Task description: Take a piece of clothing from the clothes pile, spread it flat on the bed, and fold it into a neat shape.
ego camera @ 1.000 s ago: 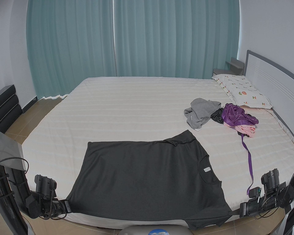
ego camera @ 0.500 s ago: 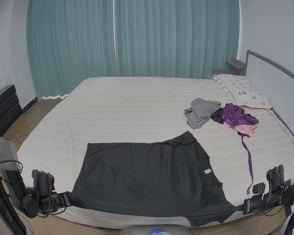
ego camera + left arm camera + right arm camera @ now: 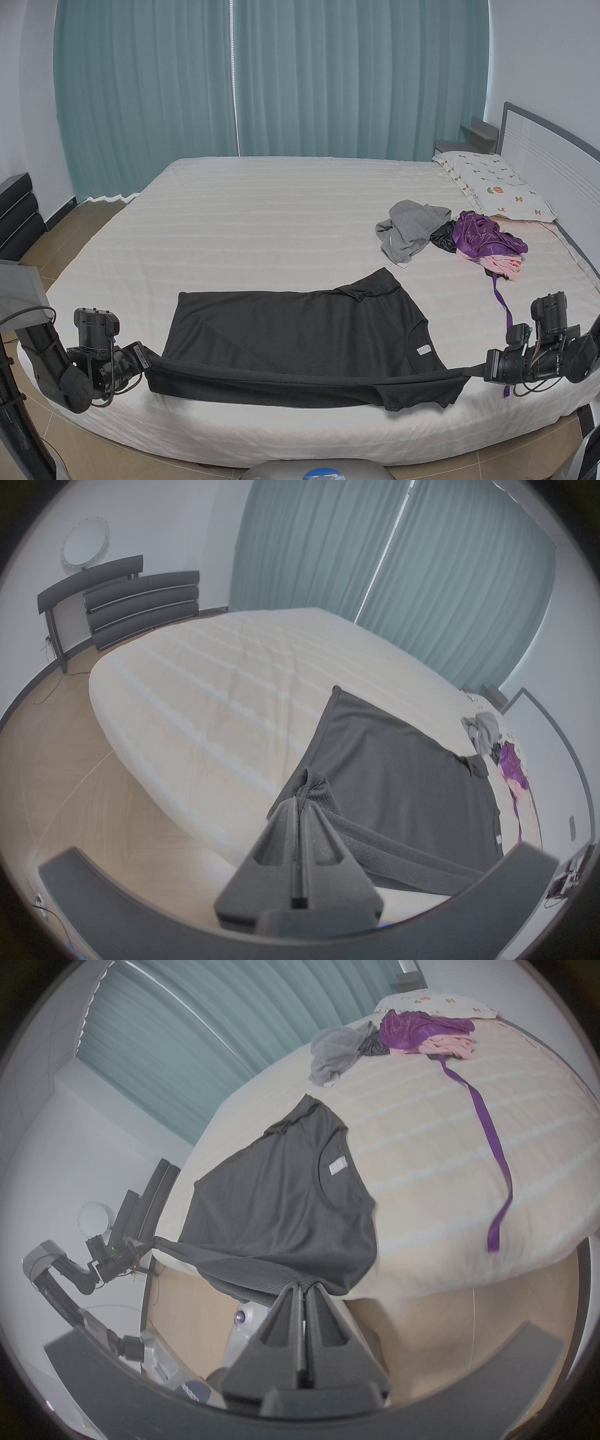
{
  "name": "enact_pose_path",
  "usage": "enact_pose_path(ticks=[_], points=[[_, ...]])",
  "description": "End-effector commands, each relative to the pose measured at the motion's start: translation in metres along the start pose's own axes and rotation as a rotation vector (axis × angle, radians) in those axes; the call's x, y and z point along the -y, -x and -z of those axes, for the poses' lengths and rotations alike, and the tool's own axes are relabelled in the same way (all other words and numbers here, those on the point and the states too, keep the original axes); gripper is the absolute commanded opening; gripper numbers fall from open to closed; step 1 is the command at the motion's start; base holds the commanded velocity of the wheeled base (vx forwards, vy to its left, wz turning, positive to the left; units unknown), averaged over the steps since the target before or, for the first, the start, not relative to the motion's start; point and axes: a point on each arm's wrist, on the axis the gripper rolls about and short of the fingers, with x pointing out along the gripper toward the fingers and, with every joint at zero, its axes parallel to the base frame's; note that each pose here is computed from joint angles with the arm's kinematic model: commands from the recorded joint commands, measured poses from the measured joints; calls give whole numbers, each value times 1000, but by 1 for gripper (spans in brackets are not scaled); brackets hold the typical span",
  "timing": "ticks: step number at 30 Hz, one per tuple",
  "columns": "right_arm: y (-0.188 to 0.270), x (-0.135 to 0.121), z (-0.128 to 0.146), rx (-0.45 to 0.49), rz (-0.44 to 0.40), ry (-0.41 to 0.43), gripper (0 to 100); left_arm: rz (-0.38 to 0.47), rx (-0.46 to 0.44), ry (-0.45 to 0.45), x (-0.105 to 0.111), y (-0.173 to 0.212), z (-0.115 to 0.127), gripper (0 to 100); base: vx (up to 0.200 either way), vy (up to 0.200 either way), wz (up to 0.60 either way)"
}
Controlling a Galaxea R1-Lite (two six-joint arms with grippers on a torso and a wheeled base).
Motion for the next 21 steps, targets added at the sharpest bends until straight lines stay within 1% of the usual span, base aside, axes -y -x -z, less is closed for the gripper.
enact_pose_path(ticks=[1,5,11,18,19,21], points=[[-19,3,-11,-16,9,-23,0,-1,19,8,5,-11,-6,0,0,0,0],[-24,2,-15,-13,4,-24,0,-9,-7,-2,8,-16,-6,0,0,0,0],[-35,3,-25,-9,1,-27,0,-38,-60,-12,8,-34,1,0,0,0,0],[-48,2,-42,21,-9,-48,0,-47,-69,-13,9,-47,3,0,0,0,0],[-50,0,-50,40,-16,-51,0,-42,-63,-11,11,-48,1,0,0,0,0],[-51,-2,-54,47,-22,-45,0,-36,-54,2,13,-49,-1,0,0,0,0]])
